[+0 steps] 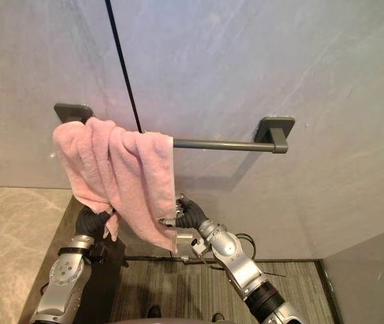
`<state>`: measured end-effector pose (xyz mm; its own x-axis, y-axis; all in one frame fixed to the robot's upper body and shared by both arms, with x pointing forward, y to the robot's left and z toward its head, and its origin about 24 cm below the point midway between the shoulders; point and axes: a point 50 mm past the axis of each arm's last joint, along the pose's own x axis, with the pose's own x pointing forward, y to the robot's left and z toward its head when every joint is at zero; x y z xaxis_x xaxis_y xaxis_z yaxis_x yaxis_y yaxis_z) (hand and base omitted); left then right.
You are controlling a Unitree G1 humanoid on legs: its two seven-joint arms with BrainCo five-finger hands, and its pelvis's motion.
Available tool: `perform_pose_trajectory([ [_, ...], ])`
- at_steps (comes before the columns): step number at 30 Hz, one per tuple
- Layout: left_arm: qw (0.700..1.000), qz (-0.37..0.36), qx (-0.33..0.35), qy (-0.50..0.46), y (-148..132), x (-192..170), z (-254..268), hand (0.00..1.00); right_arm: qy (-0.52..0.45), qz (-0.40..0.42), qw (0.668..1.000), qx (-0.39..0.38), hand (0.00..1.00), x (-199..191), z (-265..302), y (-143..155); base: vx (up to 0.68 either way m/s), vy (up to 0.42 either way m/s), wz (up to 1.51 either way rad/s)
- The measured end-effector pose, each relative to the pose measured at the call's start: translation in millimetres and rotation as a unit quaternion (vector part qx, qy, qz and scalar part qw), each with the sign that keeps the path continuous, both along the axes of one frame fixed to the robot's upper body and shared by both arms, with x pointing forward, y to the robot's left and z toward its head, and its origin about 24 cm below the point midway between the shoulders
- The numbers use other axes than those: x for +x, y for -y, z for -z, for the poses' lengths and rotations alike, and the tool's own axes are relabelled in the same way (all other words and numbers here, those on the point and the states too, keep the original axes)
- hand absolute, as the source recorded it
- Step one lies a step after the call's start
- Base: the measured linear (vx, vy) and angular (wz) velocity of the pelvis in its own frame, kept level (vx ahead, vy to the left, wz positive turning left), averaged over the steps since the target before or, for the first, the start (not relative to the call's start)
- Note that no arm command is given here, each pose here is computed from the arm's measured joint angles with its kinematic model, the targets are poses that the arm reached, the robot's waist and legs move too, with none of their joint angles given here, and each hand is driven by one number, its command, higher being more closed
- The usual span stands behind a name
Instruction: Organize washtable
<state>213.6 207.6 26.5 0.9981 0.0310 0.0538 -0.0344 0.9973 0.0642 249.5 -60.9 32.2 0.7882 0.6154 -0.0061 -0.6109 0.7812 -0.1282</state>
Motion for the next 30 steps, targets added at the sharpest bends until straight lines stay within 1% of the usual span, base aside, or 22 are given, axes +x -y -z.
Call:
perform_pose_trajectory([
  [14,1.000,-0.002,-0.006,0.001,1,0,0,1.00,0.004,0.018,1.000,0.000,1.00,4,-1,7,0.00,-0.001,0.00],
  [20,1.000,-0.019,-0.013,0.016,-4,0,-6,1.00,0.007,0.071,0.997,0.006,1.00,9,-3,29,0.00,0.000,-0.01],
  [25,0.998,-0.041,-0.020,0.040,-10,0,-15,1.00,0.027,0.141,0.989,0.027,1.00,7,-12,57,0.00,0.000,-0.01],
  [30,0.997,-0.045,-0.031,0.052,-7,-1,-19,1.00,0.033,0.189,0.981,0.033,1.00,4,-15,78,0.00,0.000,0.00],
])
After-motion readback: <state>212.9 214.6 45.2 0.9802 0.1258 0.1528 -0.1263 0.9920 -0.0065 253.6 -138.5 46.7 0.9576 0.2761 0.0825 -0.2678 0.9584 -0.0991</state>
